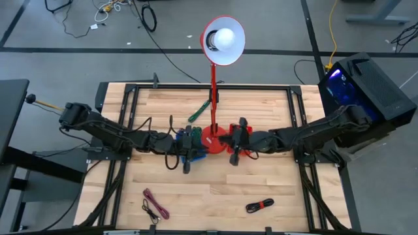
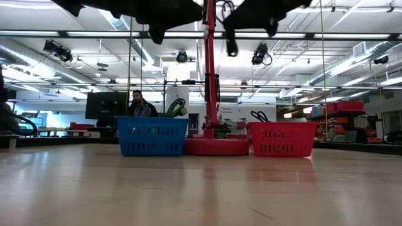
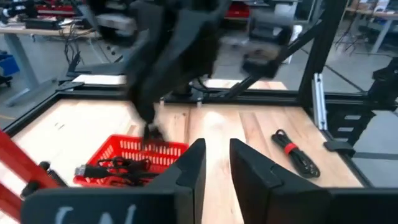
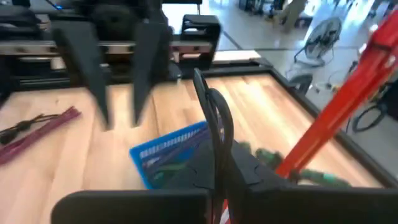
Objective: Pick & Place USB Port
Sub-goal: Put the black charger cable into the orange bin
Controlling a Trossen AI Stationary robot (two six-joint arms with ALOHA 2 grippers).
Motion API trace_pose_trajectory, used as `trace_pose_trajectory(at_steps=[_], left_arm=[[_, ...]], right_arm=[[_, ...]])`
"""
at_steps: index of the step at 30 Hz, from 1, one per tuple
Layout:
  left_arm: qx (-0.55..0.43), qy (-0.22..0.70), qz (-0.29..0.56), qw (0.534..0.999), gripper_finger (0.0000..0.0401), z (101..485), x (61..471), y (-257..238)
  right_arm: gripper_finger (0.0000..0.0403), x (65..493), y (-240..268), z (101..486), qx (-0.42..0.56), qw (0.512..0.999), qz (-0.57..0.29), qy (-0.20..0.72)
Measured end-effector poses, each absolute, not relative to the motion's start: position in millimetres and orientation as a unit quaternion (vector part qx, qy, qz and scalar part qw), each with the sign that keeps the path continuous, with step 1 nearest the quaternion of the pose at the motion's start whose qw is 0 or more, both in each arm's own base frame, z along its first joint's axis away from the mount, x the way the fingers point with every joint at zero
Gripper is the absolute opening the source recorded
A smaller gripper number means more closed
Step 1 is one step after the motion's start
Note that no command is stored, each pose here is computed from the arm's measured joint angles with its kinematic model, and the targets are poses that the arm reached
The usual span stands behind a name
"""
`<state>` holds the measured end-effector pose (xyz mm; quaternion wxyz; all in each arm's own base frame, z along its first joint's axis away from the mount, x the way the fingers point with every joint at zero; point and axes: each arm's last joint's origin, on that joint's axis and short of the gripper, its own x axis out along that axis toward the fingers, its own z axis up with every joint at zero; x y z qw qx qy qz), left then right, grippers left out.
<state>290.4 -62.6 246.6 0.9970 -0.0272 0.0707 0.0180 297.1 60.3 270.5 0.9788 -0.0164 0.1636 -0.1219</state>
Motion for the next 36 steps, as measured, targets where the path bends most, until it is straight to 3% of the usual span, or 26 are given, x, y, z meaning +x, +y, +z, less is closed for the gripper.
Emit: trace_pose_trajectory(at_steps=[9,15,26,29,36], left_arm=[[-0.023,0.098,0.022,0.995,0.0081,251,281,-61],[-0.015,0.133,0.028,0.991,0.0076,245,278,-60],[-0.012,0.145,0.049,0.988,0.0076,242,278,-58],[-0.012,0.144,0.049,0.988,0.0076,242,278,-58],[-0.011,0.146,0.049,0.988,0.0076,242,278,-58]], right_arm=[[0.0008,271,64,249,0.036,0.934,-0.225,0.277],[0.0008,257,59,219,0.088,0.910,-0.285,0.288],[0.0009,236,49,168,0.179,0.889,-0.322,0.273],[0.0036,233,48,164,0.180,0.889,-0.326,0.267],[0.0145,233,45,162,0.186,0.886,-0.332,0.265]])
